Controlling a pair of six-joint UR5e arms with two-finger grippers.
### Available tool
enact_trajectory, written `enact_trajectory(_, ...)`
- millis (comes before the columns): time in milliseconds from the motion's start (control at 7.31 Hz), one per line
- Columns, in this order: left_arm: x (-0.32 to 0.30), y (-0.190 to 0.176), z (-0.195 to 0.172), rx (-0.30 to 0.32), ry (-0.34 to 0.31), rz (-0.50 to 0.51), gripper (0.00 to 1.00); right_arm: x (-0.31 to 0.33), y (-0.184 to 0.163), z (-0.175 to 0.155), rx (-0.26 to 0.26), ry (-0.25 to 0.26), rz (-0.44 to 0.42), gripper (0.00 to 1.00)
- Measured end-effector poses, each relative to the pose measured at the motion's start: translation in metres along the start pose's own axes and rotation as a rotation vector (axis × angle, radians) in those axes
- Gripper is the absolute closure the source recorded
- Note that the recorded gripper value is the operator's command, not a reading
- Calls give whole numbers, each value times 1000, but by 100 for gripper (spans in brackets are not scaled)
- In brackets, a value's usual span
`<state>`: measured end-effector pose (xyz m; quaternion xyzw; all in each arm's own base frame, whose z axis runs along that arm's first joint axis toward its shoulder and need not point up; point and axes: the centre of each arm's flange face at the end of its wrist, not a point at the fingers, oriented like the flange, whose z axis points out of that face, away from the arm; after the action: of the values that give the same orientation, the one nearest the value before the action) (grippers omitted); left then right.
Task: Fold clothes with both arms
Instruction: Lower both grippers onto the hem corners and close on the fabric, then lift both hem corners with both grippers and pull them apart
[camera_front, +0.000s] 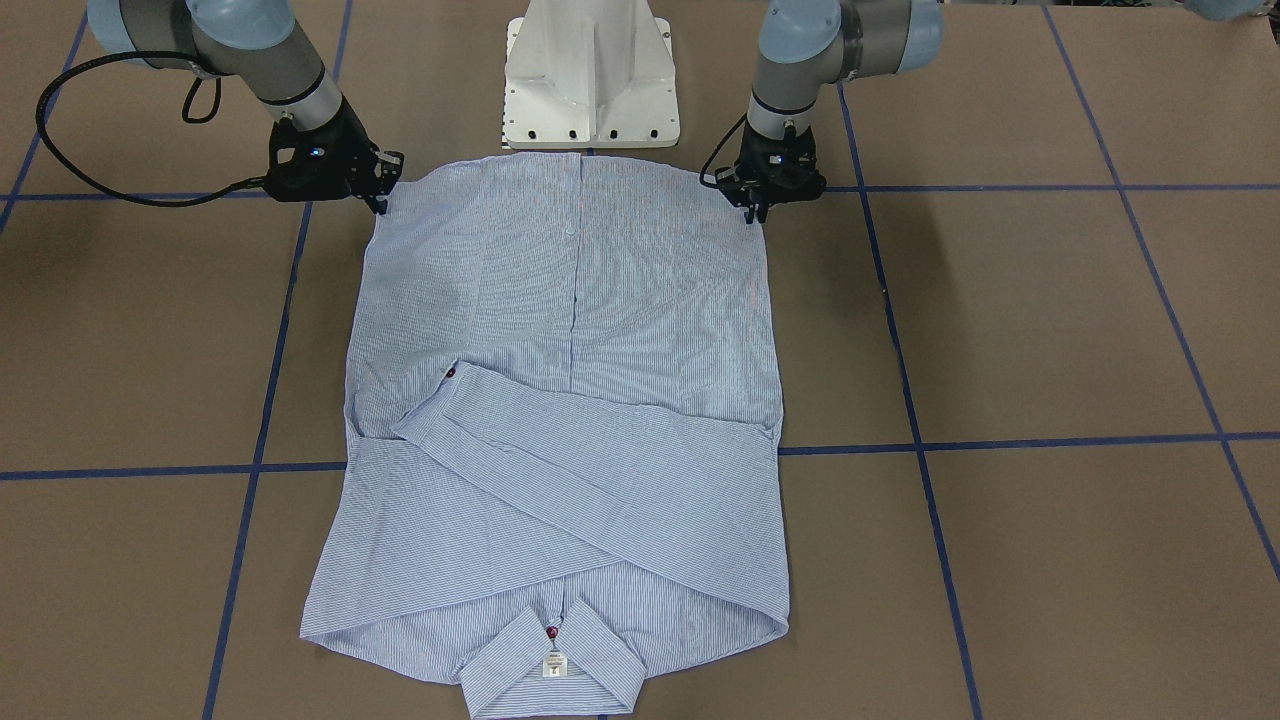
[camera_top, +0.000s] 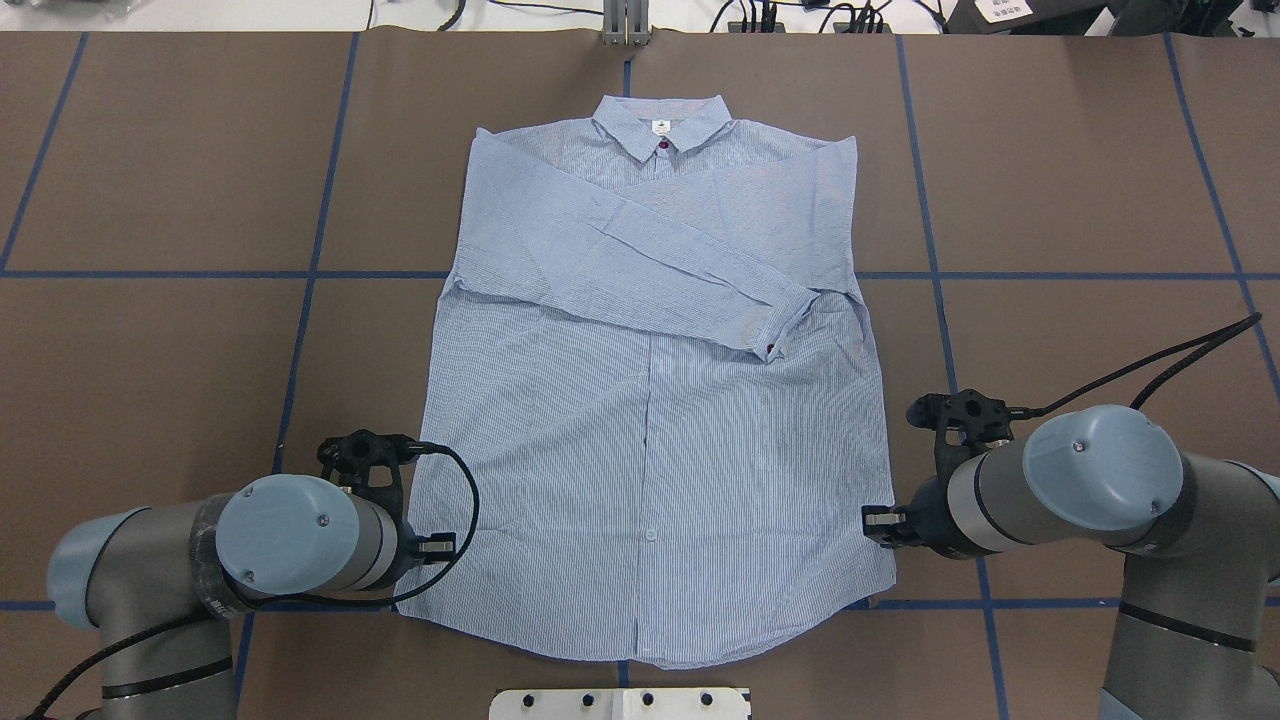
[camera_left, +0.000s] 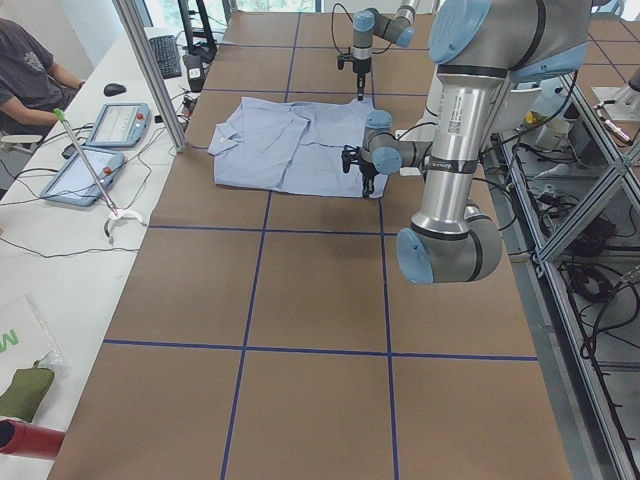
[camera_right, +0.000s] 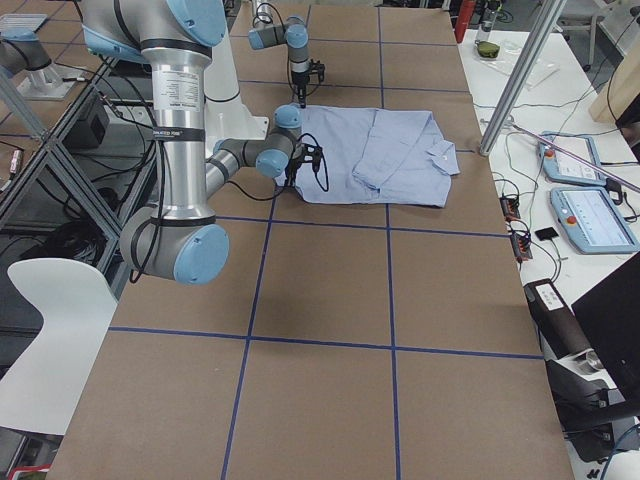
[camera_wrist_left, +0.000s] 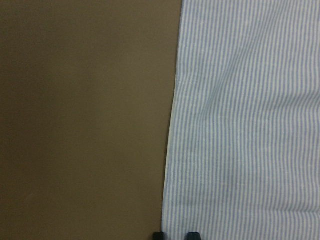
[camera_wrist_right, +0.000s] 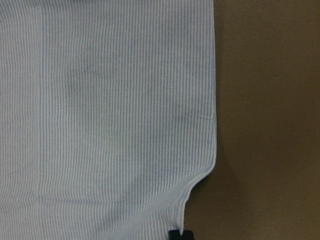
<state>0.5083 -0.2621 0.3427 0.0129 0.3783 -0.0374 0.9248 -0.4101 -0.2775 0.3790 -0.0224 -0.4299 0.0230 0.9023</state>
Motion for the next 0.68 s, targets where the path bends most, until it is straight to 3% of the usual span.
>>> enact_trajectory(411,2,0,-4,1,9,-41,100,1,0,0,0,1,1,100)
enact_trajectory(684,2,1,-26,7,40,-48,100,-1,-2,-6,6,-9,2,100)
